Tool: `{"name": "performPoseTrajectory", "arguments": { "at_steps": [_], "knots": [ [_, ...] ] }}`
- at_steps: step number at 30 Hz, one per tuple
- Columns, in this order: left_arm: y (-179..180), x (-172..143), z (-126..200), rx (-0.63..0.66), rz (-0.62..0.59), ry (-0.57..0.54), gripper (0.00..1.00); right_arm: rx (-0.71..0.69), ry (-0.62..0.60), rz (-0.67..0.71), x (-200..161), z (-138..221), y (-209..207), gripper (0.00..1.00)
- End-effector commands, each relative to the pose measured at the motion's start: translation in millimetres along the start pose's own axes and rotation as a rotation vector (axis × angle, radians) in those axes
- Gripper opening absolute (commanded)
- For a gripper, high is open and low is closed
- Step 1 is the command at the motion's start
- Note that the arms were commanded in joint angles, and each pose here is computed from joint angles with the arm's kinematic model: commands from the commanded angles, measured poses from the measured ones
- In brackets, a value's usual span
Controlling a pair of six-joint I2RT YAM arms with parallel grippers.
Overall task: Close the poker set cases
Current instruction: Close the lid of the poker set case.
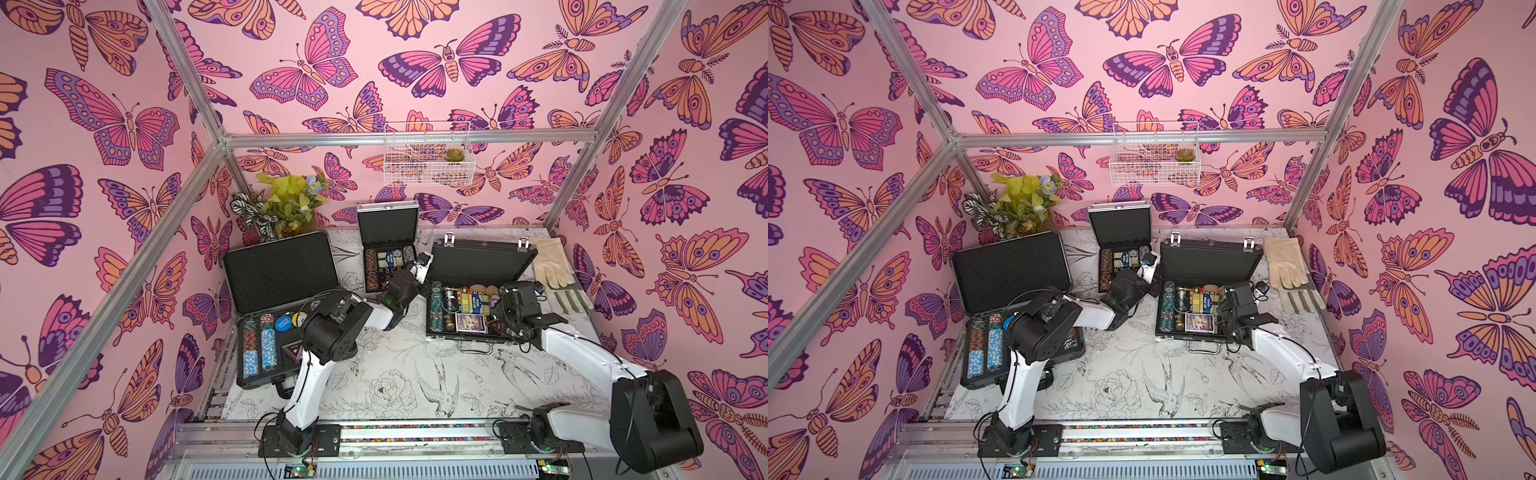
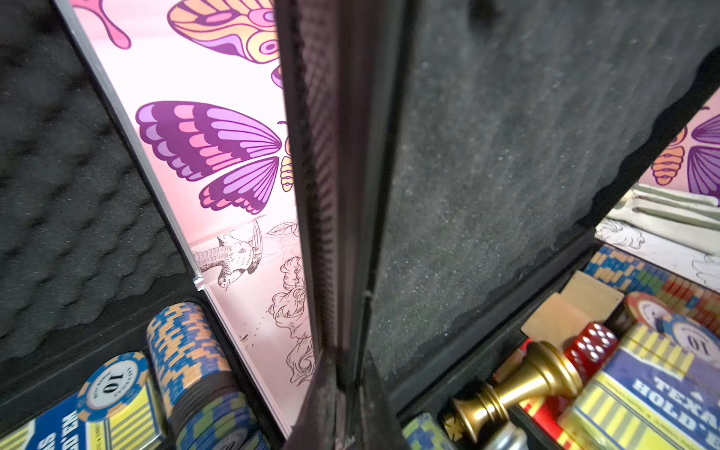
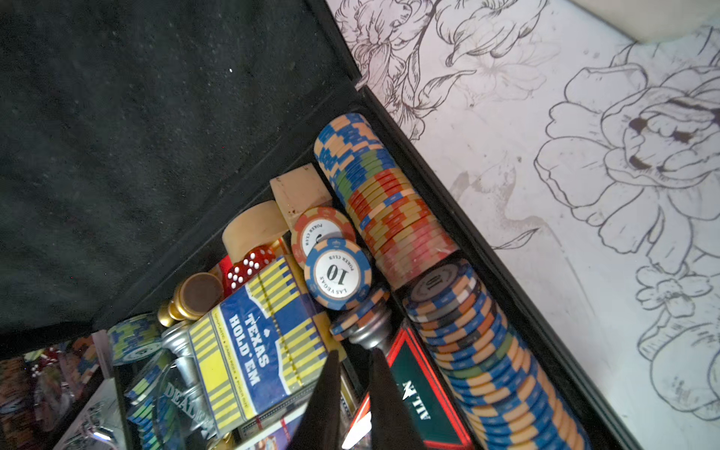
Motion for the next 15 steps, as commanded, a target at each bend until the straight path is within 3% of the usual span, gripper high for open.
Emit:
{"name": "performPoseTrajectory", "arguments": {
  "at_steps": [1,15],
  "knots": [
    [-33,13,14,-0.121,-0.056,-0.052,0.0,0.022,0.007,-0.076,-2,5,-4,0.18],
    [-41,0,46,-0.09,-0.066,-0.035,0.05,0.085,0.039,-0.221,-20,17,-20,0.19]
  ]
}}
Point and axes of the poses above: each gripper's point midway between its finger pads, its own z axis back along the fingers, its own y axis along the line the jaws close on, x = y × z, the point moved 4 cm from there along z, back along the fingers
